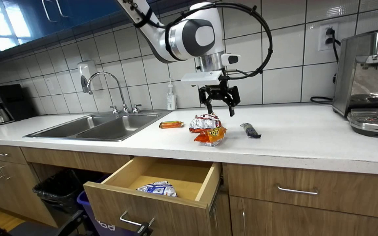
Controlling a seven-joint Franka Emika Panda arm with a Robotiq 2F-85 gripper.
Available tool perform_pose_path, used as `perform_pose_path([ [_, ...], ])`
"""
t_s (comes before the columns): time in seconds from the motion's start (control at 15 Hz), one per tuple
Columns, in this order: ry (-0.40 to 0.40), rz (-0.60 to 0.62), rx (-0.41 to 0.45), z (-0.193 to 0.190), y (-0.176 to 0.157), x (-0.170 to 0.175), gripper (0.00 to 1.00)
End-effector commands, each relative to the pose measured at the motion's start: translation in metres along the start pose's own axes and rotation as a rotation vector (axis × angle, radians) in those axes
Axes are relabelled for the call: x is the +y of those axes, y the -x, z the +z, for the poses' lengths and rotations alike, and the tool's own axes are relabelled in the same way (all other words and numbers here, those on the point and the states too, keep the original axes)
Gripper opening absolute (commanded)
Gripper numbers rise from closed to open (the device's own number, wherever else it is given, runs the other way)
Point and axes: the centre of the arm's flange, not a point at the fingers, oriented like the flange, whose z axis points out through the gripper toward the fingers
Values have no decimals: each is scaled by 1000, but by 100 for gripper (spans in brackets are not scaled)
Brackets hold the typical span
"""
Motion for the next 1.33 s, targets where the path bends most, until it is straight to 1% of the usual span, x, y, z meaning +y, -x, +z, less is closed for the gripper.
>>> perform_pose_path([
  [0.0, -10, 35, -31, 15, -25, 8, 100],
  [0.27, -7, 37, -68, 33, -30, 11, 100],
  [0.67, -10, 31, -122, 54, -25, 8, 100],
  [1.27, -25, 17, -164, 66, -7, -1, 100],
])
